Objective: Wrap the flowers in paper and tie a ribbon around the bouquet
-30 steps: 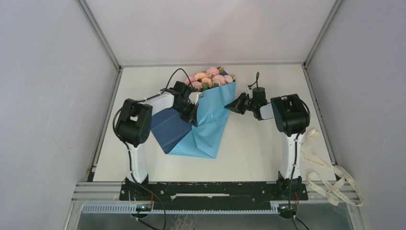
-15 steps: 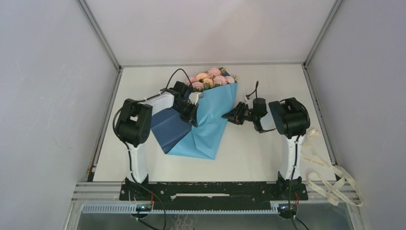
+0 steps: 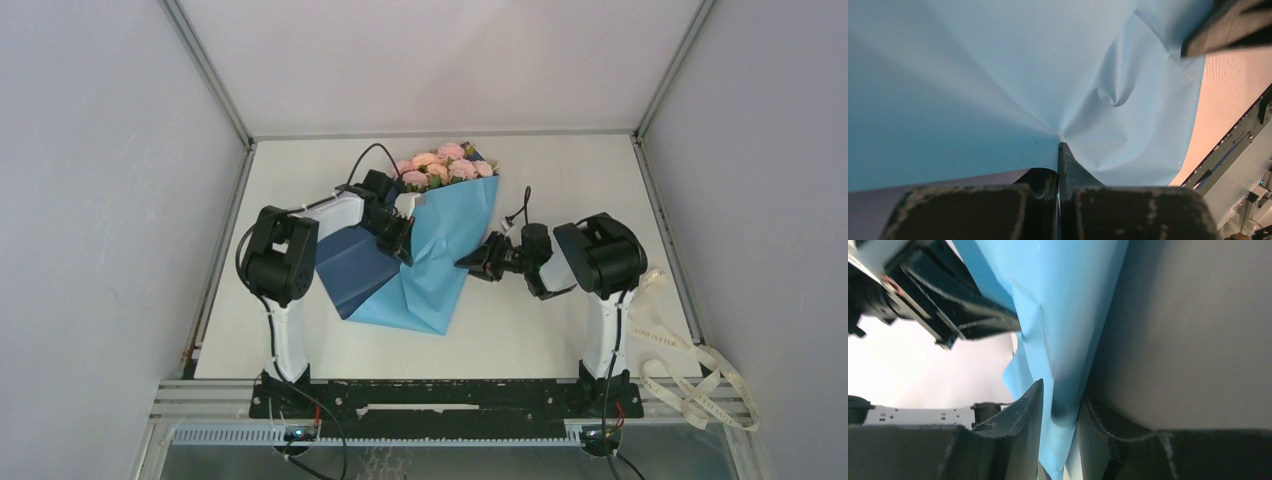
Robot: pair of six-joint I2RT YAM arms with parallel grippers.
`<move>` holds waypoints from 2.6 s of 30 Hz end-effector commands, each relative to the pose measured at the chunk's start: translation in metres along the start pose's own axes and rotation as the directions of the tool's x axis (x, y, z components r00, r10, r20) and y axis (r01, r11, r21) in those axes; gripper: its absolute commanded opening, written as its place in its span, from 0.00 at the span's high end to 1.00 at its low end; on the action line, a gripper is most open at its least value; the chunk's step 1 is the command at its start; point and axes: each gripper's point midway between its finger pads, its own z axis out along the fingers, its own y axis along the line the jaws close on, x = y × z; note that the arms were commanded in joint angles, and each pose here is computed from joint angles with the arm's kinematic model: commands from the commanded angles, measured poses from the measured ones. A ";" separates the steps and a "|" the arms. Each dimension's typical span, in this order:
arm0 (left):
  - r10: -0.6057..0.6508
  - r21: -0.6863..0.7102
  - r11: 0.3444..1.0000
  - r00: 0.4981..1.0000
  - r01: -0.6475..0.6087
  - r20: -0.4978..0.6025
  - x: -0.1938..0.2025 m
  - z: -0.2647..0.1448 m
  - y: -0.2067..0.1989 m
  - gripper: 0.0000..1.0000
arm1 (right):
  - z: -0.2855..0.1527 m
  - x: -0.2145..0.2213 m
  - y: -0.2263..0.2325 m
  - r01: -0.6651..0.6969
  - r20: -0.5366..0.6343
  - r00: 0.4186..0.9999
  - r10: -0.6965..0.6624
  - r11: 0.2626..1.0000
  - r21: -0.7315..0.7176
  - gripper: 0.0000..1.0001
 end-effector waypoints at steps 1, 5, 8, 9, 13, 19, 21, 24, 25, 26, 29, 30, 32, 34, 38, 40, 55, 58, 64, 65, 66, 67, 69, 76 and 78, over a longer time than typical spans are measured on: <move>0.065 0.004 0.998 0.997 -0.066 0.049 -0.012 -0.012 -0.011 1.00 | 0.000 0.022 0.017 0.042 -0.008 0.999 -0.043 0.999 -0.034 0.62; 0.065 0.006 0.998 0.997 -0.066 0.048 -0.011 -0.012 -0.011 1.00 | 0.003 0.041 0.016 0.025 -0.034 0.999 -0.026 0.999 -0.037 0.97; 0.064 0.006 0.998 0.997 -0.065 0.048 -0.011 -0.012 -0.011 1.00 | 0.001 0.046 0.016 0.034 -0.027 0.999 -0.035 0.999 -0.035 1.00; 0.065 0.005 0.998 0.997 -0.066 0.046 -0.011 -0.011 -0.011 1.00 | 0.001 0.049 0.016 0.033 -0.033 0.999 -0.034 0.999 -0.033 1.00; 0.064 0.007 0.998 0.997 -0.064 0.048 -0.011 -0.011 -0.012 1.00 | -0.002 0.069 0.022 0.036 -0.088 0.995 -0.040 0.998 -0.044 0.54; 0.065 0.007 0.998 0.997 -0.065 0.045 -0.011 -0.011 -0.012 1.00 | -0.001 0.111 0.022 0.038 -0.136 0.990 -0.040 0.999 -0.016 0.67; 0.066 0.006 0.998 0.997 -0.066 0.048 -0.011 -0.012 -0.012 1.00 | -0.001 0.120 0.022 0.037 -0.149 0.988 -0.038 0.999 -0.014 0.96; 0.066 0.004 0.998 0.997 -0.067 0.048 -0.011 -0.012 -0.012 1.00 | -0.005 0.128 0.025 0.034 -0.147 0.989 -0.036 0.999 -0.017 1.00; 0.067 0.003 0.998 0.997 -0.067 0.049 -0.011 -0.013 -0.012 1.00 | -0.006 0.130 0.026 0.033 -0.152 0.988 -0.036 0.999 -0.019 1.00; 0.067 0.004 0.998 0.997 -0.067 0.049 -0.011 -0.013 -0.013 1.00 | -0.008 0.133 0.027 0.032 -0.162 0.986 -0.035 0.999 -0.022 0.94; 0.068 0.007 0.998 0.996 -0.069 0.049 -0.011 -0.012 -0.014 1.00 | -0.009 0.147 0.029 0.037 -0.202 0.979 -0.040 0.999 -0.022 0.57; 0.069 0.008 0.998 0.996 -0.069 0.048 -0.011 -0.012 -0.014 1.00 | -0.008 0.154 0.029 0.044 -0.218 0.975 -0.047 0.999 -0.017 0.55; 0.071 0.008 0.997 0.996 -0.071 0.048 -0.011 -0.012 -0.014 1.00 | -0.007 0.166 0.028 0.053 -0.237 0.970 -0.052 0.999 -0.002 0.56; 0.072 0.008 0.997 0.996 -0.072 0.047 -0.011 -0.012 -0.015 1.00 | -0.007 0.174 0.023 0.055 -0.244 0.969 -0.049 0.998 0.016 0.63; 0.072 0.012 0.997 0.996 -0.073 0.047 -0.011 -0.012 -0.016 1.00 | -0.011 0.177 0.020 0.040 -0.239 0.970 -0.034 0.999 0.017 1.00; 0.074 0.012 0.997 0.996 -0.074 0.047 -0.011 -0.012 -0.017 1.00 | -0.013 0.177 0.020 0.042 -0.233 0.972 -0.037 0.999 0.020 1.00; 0.080 0.010 0.997 0.996 -0.080 0.049 -0.011 -0.013 -0.018 1.00 | -0.020 0.182 0.013 0.052 -0.268 0.963 -0.038 0.997 0.048 0.96; 0.078 0.010 0.997 0.996 -0.078 0.047 -0.011 -0.012 -0.017 1.00 | -0.021 0.180 0.011 0.054 -0.267 0.963 -0.037 0.997 0.057 0.77; 0.080 0.010 0.997 0.996 -0.080 0.046 -0.011 -0.012 -0.017 1.00 | -0.022 0.177 0.014 0.078 -0.256 0.965 -0.062 0.995 0.054 0.95; 0.079 0.010 0.997 0.996 -0.080 0.045 -0.011 -0.012 -0.017 1.00 | -0.022 0.176 0.014 0.080 -0.256 0.965 -0.064 0.995 0.054 0.81; 0.078 0.011 0.997 0.996 -0.079 0.044 -0.011 -0.012 -0.017 1.00 | -0.022 0.175 0.014 0.079 -0.253 0.965 -0.062 0.995 0.058 0.76; 0.077 0.011 0.997 0.996 -0.077 0.043 -0.010 -0.011 -0.017 1.00 | -0.023 0.175 0.012 0.081 -0.250 0.966 -0.062 0.995 0.064 0.80; 0.078 0.011 0.997 0.996 -0.079 0.041 -0.009 -0.011 -0.017 1.00 | -0.024 0.174 0.010 0.083 -0.242 0.968 -0.063 0.994 0.075 1.00; 0.077 0.010 0.997 0.996 -0.078 0.044 -0.011 -0.012 -0.018 1.00 | -0.035 0.167 0.012 0.145 -0.222 0.968 -0.118 0.984 0.107 0.54; 0.077 0.010 0.997 0.996 -0.078 0.044 -0.010 -0.012 -0.018 1.00 | -0.042 0.154 0.014 0.208 -0.174 0.968 -0.181 0.966 0.155 0.54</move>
